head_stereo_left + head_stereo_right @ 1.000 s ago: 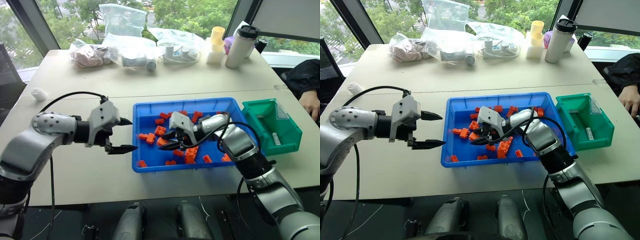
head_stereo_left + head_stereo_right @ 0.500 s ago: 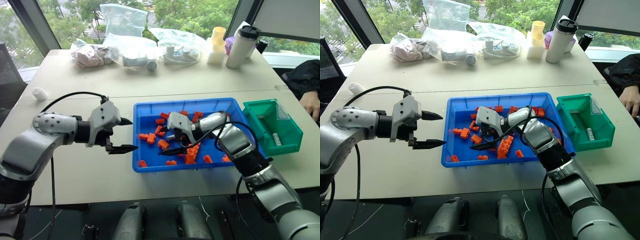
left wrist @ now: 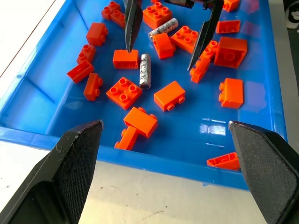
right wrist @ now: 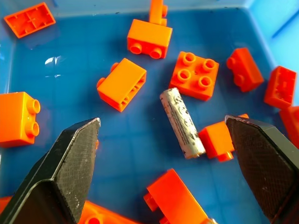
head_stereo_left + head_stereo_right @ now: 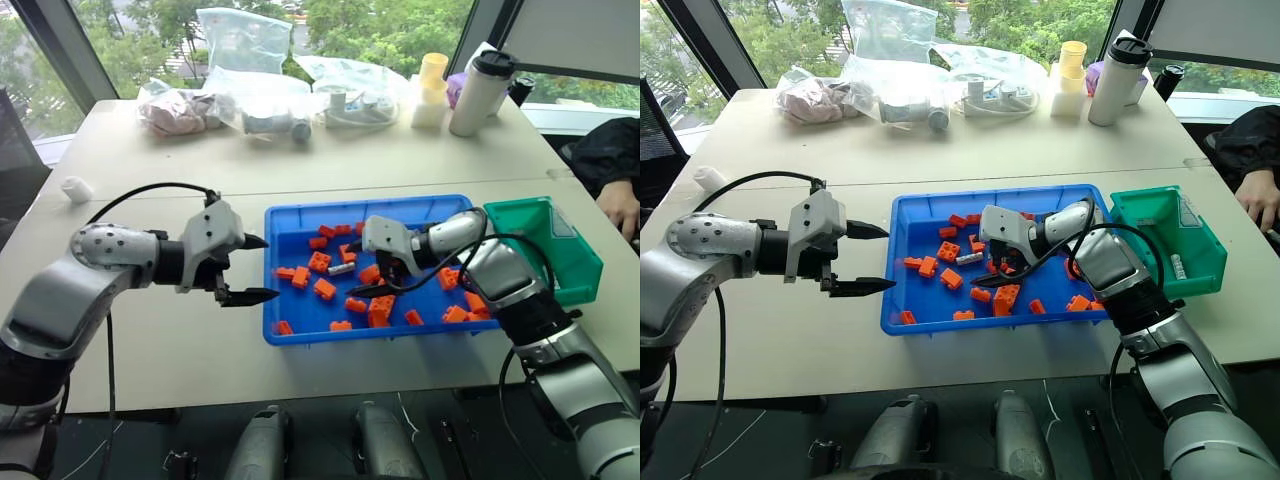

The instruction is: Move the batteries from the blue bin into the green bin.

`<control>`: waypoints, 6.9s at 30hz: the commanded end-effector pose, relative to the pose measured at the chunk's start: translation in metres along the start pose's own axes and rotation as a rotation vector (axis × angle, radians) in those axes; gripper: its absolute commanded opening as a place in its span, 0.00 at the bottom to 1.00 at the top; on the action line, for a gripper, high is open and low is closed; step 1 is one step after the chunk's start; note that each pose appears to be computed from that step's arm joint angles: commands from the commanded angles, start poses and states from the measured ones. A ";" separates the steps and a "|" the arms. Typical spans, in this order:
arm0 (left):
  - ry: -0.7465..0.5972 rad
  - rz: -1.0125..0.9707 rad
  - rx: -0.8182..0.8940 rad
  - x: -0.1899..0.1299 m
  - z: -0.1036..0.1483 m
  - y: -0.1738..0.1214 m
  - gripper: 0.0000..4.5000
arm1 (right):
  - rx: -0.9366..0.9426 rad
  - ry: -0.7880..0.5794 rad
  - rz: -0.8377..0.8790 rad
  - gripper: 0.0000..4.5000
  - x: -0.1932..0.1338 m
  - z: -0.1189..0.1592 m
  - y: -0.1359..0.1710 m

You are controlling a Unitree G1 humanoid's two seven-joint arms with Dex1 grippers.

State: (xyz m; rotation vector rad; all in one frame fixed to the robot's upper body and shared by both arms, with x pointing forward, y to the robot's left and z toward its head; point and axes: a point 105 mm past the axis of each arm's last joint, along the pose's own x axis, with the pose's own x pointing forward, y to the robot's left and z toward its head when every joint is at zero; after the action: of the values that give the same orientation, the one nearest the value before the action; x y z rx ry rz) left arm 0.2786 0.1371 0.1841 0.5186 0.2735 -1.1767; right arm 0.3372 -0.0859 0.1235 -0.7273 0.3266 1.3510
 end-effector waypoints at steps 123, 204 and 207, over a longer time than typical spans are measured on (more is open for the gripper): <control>-0.214 -0.104 0.081 0.037 0.049 0.002 1.00 | 0.440 -0.062 -0.477 0.90 -0.089 -0.026 0.010; -0.290 -0.078 0.050 0.031 0.062 0.013 1.00 | 0.603 -0.196 -0.982 0.93 -0.194 -0.029 -0.039; -0.280 -0.067 0.062 0.027 0.062 0.013 1.00 | 0.672 -0.256 -0.859 0.93 -0.145 -0.019 -0.042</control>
State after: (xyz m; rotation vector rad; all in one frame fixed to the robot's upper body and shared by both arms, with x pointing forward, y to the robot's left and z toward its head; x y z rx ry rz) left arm 0.3013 0.0858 0.2146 0.3674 0.0727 -1.3094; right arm 0.3487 -0.2263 0.2166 -0.0860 0.1768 0.4068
